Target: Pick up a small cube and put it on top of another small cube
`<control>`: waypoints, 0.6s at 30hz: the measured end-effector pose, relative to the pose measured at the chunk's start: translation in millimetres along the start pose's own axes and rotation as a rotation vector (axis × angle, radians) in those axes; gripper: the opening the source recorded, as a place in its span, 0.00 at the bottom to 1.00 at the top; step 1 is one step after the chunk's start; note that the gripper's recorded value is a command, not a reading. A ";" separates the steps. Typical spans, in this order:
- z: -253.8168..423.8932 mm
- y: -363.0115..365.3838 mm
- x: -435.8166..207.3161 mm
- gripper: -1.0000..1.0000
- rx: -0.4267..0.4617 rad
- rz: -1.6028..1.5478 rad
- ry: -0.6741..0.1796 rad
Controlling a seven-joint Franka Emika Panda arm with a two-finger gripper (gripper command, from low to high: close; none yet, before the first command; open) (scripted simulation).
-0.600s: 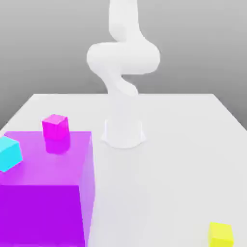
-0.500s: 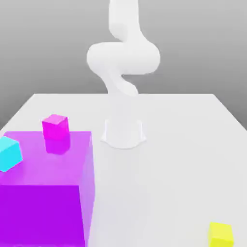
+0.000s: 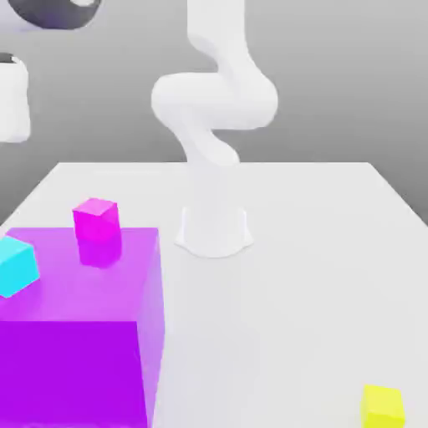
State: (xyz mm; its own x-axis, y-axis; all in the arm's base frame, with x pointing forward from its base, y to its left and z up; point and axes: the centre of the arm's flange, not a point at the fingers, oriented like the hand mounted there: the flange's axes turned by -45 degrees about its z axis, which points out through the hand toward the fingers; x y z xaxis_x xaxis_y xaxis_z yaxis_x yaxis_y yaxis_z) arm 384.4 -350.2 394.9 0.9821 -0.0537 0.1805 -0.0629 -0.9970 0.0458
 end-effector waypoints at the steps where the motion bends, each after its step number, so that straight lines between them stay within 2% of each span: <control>1: 18.5 16.0 -16.8 0.50 0.007 0.011 -0.031; 7: 121.7 75.4 -126.2 0.50 0.083 0.042 -0.206; 18: 173.1 -32.4 -192.7 0.50 0.094 0.219 -0.234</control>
State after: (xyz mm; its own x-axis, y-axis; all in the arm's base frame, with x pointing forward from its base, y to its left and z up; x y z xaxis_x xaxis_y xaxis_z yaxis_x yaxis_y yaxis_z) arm 227.9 -317.2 188.5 0.9618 -0.2683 -0.0546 -0.2715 -0.9605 -0.0618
